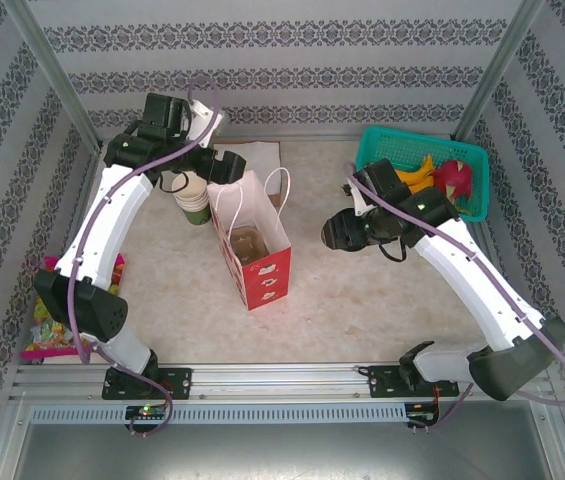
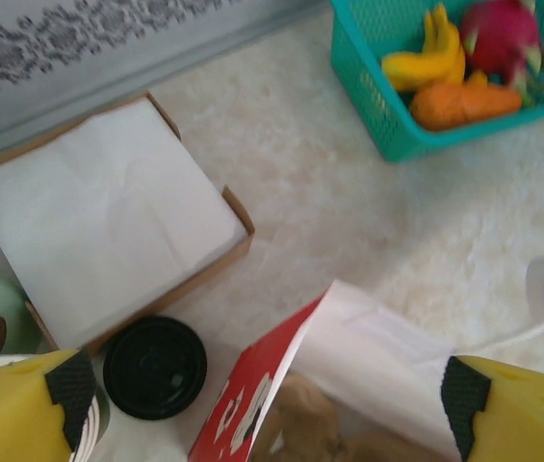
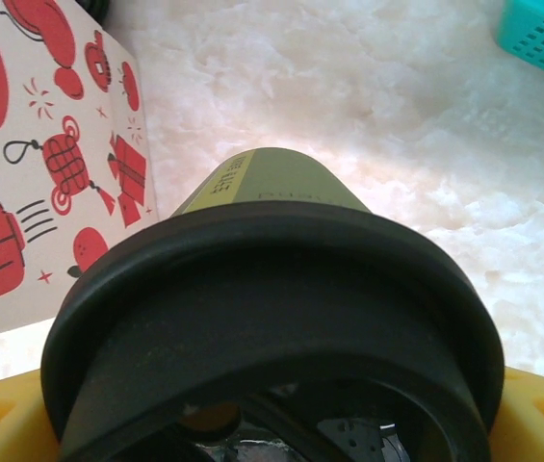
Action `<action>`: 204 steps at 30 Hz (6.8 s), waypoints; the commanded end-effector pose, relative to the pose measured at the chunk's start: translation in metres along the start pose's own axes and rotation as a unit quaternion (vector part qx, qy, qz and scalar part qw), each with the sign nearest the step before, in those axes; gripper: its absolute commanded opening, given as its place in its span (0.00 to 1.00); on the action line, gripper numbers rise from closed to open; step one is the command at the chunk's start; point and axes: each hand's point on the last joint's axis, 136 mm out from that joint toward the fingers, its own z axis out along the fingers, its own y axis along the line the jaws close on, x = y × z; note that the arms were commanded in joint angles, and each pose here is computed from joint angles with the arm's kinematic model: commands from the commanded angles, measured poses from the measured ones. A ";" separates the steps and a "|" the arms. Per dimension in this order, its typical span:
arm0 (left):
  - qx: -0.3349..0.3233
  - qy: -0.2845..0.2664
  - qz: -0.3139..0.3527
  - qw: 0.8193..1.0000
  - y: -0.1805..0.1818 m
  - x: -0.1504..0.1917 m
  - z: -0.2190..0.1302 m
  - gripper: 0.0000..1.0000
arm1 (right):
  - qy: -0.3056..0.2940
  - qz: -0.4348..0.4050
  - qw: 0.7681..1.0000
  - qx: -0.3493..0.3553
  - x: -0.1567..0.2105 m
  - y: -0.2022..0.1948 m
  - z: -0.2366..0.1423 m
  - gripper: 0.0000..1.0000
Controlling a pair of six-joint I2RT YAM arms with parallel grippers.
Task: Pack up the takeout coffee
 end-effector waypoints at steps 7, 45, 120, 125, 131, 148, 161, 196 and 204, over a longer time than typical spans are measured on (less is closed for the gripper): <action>0.049 0.086 0.058 0.993 -0.014 0.032 0.011 0.67 | -0.029 -0.033 0.999 -0.027 -0.003 0.023 -0.044 0.66; 0.056 0.128 -0.019 0.990 0.002 0.028 0.035 0.39 | -0.048 -0.048 0.996 -0.062 0.000 0.046 -0.082 0.66; 0.050 0.055 -0.183 0.980 -0.049 0.024 0.025 0.00 | 0.109 -0.199 0.973 -0.030 -0.017 0.160 -0.011 0.69; 0.062 0.050 -0.196 0.977 -0.052 0.021 0.025 0.00 | 0.118 -0.182 0.976 0.009 -0.015 0.149 -0.004 0.68; 0.065 0.040 -0.215 0.974 -0.055 0.017 0.018 0.00 | 0.122 -0.169 0.977 0.045 -0.014 0.141 0.002 0.68; 0.041 0.052 -0.266 0.962 -0.048 0.030 0.025 0.00 | 0.103 -0.144 0.984 0.019 -0.016 0.150 0.014 0.59; 0.044 0.055 -0.258 0.964 -0.048 0.031 0.027 0.00 | 0.123 -0.168 0.978 0.028 -0.011 0.138 0.017 0.60; 0.132 -0.031 -0.154 0.979 -0.071 0.014 -0.025 0.52 | 0.177 -0.172 0.968 0.039 -0.004 0.117 0.046 0.56; 0.207 -0.039 -0.064 0.975 -0.104 0.041 -0.050 0.51 | 0.163 -0.163 0.973 0.024 -0.009 0.119 0.042 0.55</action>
